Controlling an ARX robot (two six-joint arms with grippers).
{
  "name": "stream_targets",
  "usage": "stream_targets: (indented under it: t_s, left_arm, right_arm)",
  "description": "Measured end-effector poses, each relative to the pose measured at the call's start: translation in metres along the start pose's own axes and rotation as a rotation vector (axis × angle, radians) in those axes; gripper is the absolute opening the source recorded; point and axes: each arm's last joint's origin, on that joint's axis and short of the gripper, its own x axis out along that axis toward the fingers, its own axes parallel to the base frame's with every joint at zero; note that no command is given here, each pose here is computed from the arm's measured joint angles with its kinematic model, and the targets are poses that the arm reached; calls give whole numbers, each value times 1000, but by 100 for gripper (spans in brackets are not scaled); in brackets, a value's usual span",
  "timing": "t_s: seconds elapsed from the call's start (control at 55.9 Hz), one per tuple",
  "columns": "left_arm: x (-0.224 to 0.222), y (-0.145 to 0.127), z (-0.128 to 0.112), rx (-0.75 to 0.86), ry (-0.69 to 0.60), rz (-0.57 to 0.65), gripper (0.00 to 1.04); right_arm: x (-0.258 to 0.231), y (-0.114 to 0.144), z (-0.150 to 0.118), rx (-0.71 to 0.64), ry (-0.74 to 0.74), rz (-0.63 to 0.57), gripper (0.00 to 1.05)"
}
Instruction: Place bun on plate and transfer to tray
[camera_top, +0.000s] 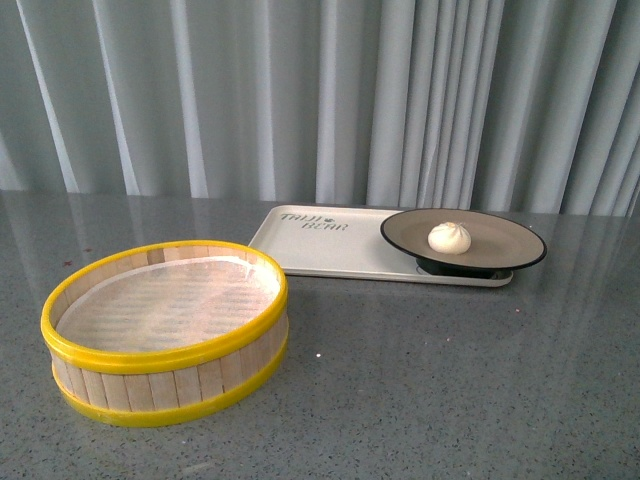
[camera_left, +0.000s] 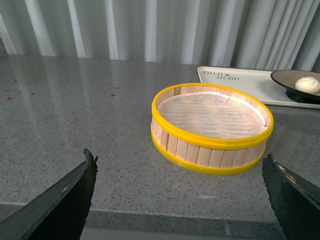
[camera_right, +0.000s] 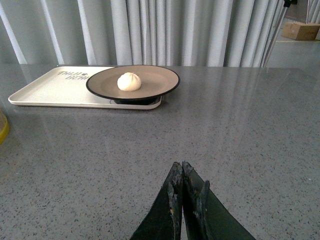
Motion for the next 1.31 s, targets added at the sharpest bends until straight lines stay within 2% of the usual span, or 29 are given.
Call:
stream_targets:
  t_s: [1.091, 1.198, 1.306]
  left_arm:
    - [0, 0, 0, 0, 0, 0, 98]
    - [0, 0, 0, 0, 0, 0, 98]
    - [0, 0, 0, 0, 0, 0, 98]
  right_arm:
    - [-36, 0, 5, 0, -24, 0, 2]
    - [-45, 0, 0, -1, 11, 2, 2]
    - [-48, 0, 3, -1, -21, 2, 2]
